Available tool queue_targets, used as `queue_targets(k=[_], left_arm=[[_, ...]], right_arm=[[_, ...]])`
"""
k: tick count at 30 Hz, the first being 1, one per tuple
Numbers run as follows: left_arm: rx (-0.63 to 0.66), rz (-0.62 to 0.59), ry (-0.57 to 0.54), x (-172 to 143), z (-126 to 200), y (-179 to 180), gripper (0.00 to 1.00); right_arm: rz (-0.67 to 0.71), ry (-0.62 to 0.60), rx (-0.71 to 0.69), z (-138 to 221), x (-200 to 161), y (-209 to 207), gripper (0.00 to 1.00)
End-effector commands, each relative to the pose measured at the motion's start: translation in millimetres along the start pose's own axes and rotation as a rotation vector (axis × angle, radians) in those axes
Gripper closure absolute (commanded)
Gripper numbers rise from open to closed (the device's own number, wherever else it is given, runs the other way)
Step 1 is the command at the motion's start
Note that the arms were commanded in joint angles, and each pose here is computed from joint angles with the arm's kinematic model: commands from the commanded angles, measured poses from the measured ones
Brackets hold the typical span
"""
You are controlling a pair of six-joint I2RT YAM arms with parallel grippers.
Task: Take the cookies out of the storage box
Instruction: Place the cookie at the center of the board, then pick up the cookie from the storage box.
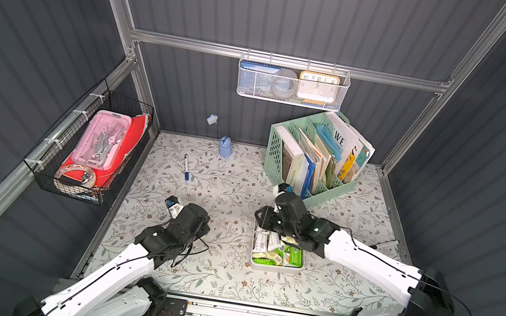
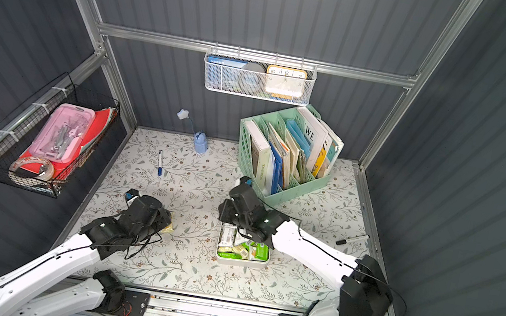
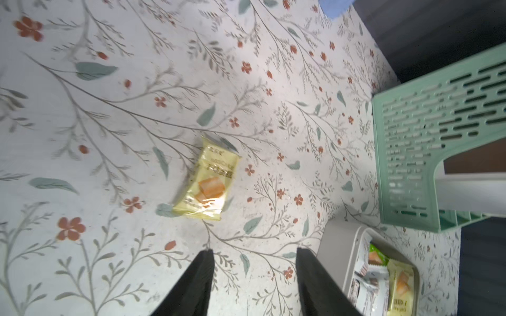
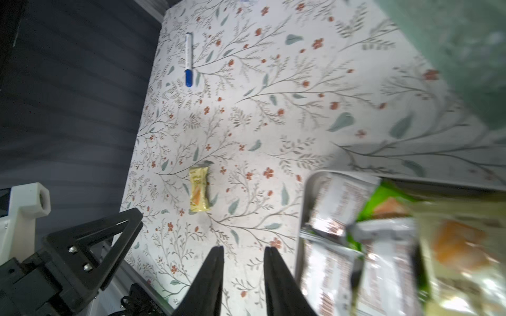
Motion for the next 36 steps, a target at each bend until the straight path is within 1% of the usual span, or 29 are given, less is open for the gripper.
queue_targets(k=[1,3,5,7,10,12,15,19,22,26,36], left_arm=[[-0.069,-0.086,-0.030,3,0,-41,0.47],[-0.079,-0.122,0.002,-4,-9,-59,0.48],[-0.114,-0.133,0.038,-12,-22,-73,0.48],[-0.146,-0.123,0.070,-21,-35,-80,0.50],[-0.189,-0.075,0.111,-33,-50,-84,0.51],[-0.220,-0.062,0.132,-38,-57,-86,0.51],[-0.271,-0.048,0.156,-45,-64,-90,0.51],[-0.295,-0.038,0.170,-49,-65,-89,0.51],[-0.337,-0.040,0.196,-54,-65,-89,0.50],[-0.331,-0.037,0.211,-58,-67,-86,0.50],[-0.309,-0.013,0.182,-55,-63,-80,0.50]], right_arm=[[-0.019,0.021,-0.052,11,4,-32,0.69],[-0.035,0.075,-0.056,11,2,-43,0.67],[-0.041,0.143,-0.045,7,-5,-49,0.66],[-0.055,0.211,-0.031,0,-12,-52,0.64],[-0.080,0.308,-0.026,-12,-21,-57,0.62],[-0.089,0.339,-0.010,-21,-25,-60,0.61],[-0.110,0.353,0.005,-33,-29,-66,0.59],[-0.113,0.345,-0.032,-39,-31,-73,0.56],[-0.113,0.340,-0.062,-42,-32,-79,0.55],[-0.112,0.349,-0.087,-49,-35,-85,0.55],[-0.117,0.371,-0.096,-62,-37,-87,0.56]])
Point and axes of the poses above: each gripper's point midway between its finger pads, its own z axis back along the fingers, its own y axis along the line the jaws close on, x = y × z, the point moved 9 cm from there along z, back along the fingers, and after that the axes turned 15 degrees about -z, right-handed, at the moved point
